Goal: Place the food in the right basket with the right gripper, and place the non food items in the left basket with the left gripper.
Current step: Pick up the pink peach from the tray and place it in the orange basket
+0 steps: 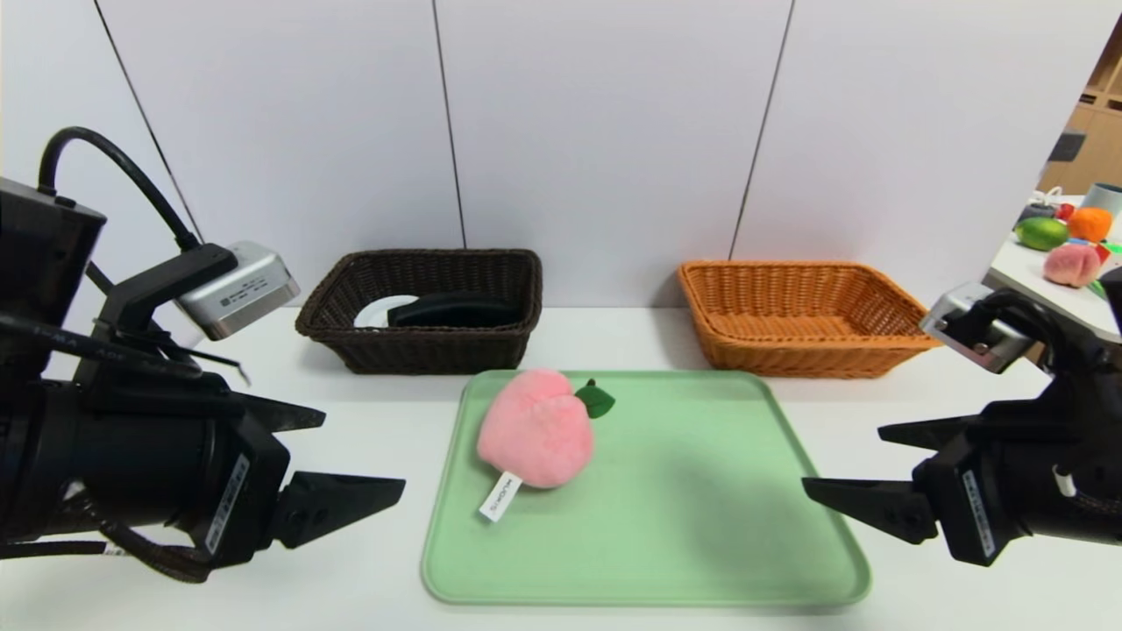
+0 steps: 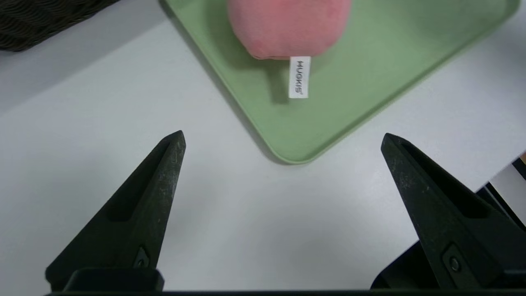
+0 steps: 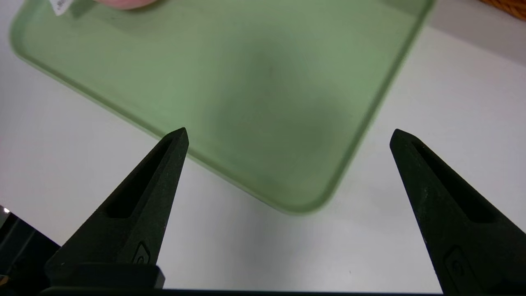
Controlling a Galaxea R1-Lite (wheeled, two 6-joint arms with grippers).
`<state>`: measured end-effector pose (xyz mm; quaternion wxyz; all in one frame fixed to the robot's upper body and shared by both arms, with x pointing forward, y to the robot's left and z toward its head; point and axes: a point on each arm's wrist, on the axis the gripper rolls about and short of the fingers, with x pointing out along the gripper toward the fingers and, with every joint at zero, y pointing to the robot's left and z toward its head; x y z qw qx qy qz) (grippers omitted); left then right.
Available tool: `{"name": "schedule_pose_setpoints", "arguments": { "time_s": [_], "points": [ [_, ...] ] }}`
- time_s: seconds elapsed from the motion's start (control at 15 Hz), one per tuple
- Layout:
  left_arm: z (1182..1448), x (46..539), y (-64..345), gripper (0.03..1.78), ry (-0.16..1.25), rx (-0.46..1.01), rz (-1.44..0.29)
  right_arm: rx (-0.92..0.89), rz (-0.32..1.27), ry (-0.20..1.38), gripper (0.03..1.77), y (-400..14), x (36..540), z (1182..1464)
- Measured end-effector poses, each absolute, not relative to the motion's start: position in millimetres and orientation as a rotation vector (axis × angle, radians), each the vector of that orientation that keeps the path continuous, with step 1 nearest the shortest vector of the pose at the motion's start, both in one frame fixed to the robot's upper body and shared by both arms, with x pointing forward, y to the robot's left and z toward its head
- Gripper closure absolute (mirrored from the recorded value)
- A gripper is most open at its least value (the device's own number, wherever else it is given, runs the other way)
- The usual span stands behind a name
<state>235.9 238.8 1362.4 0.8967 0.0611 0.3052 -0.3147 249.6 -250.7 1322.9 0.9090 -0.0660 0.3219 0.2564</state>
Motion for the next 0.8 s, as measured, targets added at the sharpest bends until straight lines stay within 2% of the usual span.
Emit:
{"name": "schedule_pose_setpoints", "arguments": {
  "time_s": [0.2, 0.8],
  "points": [
    [1358, 229, 239, 0.12, 0.609, 0.204, -0.803, -0.166, 0.594, 0.625, 0.10, -226, 268, 1322],
    [1345, 222, 244, 0.12, 0.637, 0.237, -0.808, -0.189, 0.697, 0.593, 0.10, -157, 323, 1298]
  ]
}}
